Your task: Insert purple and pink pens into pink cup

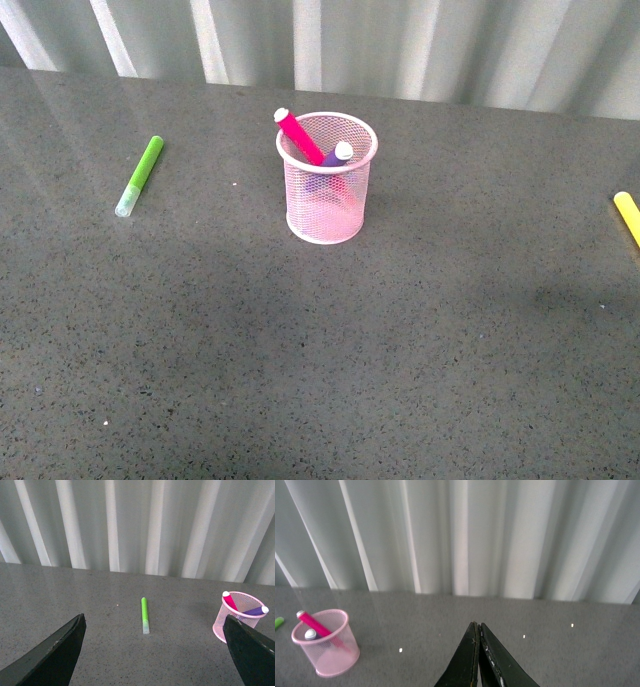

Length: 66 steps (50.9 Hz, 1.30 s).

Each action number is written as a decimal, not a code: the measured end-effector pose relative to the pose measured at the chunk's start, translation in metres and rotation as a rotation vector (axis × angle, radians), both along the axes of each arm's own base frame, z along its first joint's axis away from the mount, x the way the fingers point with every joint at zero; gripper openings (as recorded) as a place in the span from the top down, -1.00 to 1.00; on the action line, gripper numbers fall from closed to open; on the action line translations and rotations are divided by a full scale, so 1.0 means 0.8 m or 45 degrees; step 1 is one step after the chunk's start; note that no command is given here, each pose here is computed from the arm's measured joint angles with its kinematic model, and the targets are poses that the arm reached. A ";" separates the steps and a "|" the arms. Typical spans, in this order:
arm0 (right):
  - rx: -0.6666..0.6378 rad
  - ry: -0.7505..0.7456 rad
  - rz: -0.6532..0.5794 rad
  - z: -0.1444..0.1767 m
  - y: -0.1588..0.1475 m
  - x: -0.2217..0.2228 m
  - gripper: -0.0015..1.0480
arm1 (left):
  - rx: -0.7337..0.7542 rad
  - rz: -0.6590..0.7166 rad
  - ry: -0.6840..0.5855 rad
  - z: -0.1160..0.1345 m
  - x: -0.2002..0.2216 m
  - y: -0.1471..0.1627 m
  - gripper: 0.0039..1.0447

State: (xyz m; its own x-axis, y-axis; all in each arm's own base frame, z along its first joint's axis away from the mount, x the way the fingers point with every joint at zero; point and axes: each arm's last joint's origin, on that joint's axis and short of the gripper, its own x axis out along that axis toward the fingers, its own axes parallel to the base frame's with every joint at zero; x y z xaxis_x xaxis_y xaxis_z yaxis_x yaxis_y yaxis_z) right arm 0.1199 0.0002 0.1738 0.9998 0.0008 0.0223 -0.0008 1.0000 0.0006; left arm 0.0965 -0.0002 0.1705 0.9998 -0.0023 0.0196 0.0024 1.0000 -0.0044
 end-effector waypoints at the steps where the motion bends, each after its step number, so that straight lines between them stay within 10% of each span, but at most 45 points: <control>1: 0.000 -0.001 0.000 0.000 0.000 -0.001 0.93 | 0.000 0.000 0.000 0.000 0.000 0.000 -0.87; 45: 0.000 0.004 0.000 -0.004 0.000 -0.029 0.93 | 0.000 0.000 0.000 0.000 0.000 0.000 -0.87; 66: 0.000 0.004 0.000 -0.004 0.000 -0.029 -0.31 | 0.000 0.000 0.000 0.000 0.000 0.000 -0.87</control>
